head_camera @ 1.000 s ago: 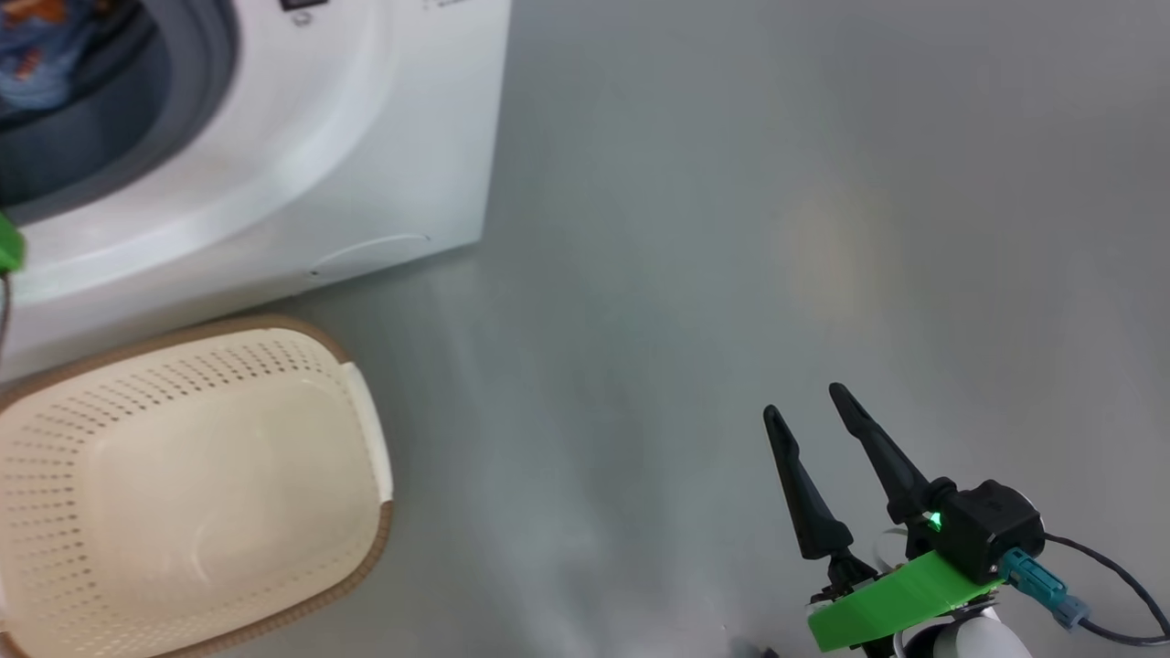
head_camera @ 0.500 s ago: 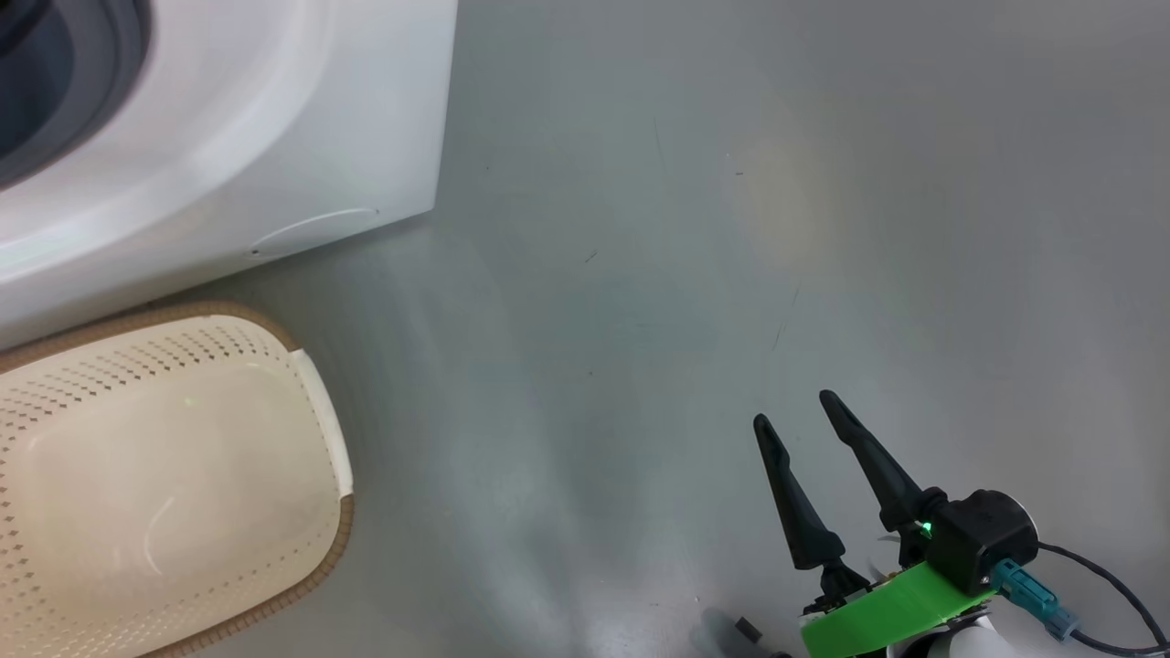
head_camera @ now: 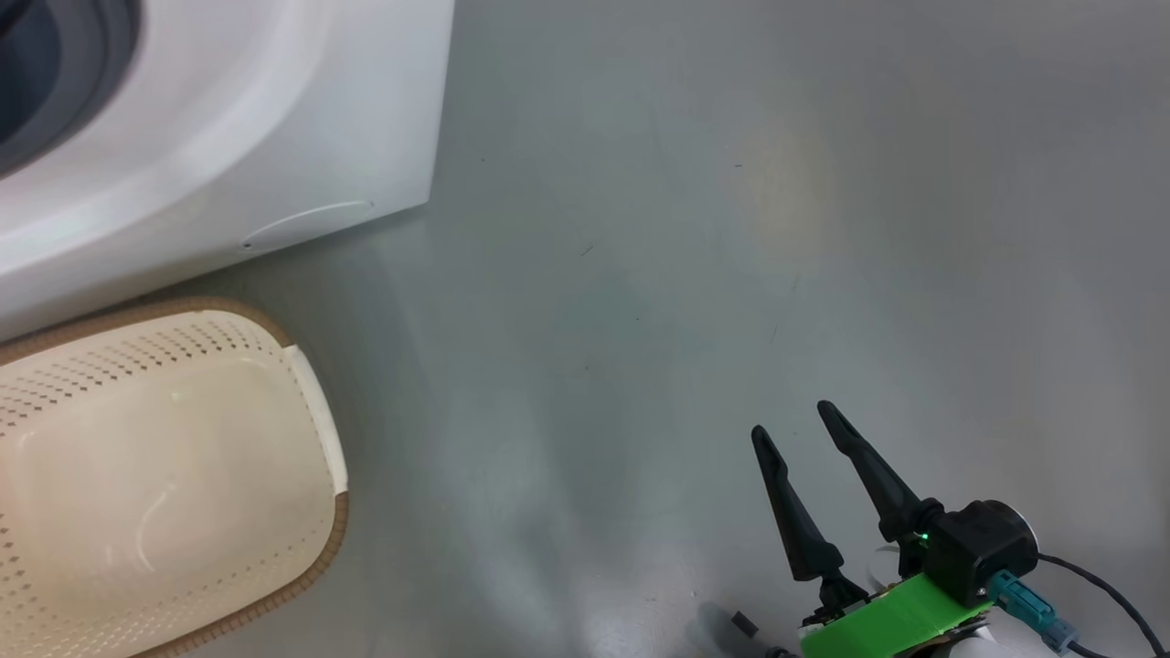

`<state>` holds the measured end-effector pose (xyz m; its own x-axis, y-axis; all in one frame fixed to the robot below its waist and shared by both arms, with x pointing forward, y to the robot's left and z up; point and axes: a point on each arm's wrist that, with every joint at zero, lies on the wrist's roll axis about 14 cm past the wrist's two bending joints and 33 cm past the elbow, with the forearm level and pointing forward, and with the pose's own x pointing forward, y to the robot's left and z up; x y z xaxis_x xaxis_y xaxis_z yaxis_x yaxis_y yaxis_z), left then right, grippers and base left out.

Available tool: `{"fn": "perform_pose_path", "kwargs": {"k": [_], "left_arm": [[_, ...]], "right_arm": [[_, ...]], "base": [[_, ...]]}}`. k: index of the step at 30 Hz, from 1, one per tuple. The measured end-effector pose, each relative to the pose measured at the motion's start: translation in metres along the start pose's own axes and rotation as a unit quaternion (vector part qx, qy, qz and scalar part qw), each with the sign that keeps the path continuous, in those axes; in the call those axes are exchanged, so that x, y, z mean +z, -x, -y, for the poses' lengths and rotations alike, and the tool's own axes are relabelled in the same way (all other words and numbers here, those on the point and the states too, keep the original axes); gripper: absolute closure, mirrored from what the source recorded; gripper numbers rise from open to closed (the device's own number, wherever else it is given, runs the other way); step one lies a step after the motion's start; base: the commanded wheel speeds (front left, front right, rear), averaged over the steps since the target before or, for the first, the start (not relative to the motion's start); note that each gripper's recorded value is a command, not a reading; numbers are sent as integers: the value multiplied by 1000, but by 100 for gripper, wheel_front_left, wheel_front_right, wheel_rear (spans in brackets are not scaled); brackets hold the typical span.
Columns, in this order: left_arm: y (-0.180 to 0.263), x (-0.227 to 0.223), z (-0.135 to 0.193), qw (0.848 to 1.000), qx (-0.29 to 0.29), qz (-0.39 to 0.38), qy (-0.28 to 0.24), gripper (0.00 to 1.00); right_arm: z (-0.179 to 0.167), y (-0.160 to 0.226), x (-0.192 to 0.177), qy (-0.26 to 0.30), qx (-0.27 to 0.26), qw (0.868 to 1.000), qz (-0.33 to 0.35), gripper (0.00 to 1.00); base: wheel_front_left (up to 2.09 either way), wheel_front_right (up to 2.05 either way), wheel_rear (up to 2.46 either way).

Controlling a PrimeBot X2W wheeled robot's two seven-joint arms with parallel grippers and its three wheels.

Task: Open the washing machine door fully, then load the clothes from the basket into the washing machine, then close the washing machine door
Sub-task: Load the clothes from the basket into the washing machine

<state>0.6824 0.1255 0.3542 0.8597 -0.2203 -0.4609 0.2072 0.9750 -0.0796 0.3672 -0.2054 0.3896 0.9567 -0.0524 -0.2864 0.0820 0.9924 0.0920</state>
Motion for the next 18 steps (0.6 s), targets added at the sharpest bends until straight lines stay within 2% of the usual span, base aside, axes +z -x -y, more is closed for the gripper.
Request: {"fn": "perform_pose_path", "kwargs": {"k": [4,5,9,11,12,13,14,18], "left_arm": [[-3,0,2,1000,-2,-13,-10,0],[-4,-1,4,1000,-4,-15,-12,7],[-8,-12,8,999,-9,-36,-18,73],[-11,-9,9,999,-11,-33,-17,77],[-12,-10,9,999,-11,-34,-15,82],[-12,-11,9,999,-11,-34,-13,95],[-13,-11,8,999,-10,-33,-12,100],[-16,-8,2,1000,-4,-22,-14,100]], "right_arm": [[2,1,1,1,-4,1000,1,0],[2,2,1,2,-4,1000,1,0],[4,6,-4,5,-9,1000,-9,0],[5,6,-5,5,-11,1000,-10,0],[6,6,-5,6,-11,1000,-11,0],[6,6,-5,6,-12,1000,-11,0],[6,6,-5,6,-12,1000,-11,0],[7,5,-6,7,-13,1000,-12,0]], "base": [[0,0,0],[0,0,0],[0,0,0],[0,0,0],[0,0,0],[0,0,0],[0,0,0],[0,0,0]]}}
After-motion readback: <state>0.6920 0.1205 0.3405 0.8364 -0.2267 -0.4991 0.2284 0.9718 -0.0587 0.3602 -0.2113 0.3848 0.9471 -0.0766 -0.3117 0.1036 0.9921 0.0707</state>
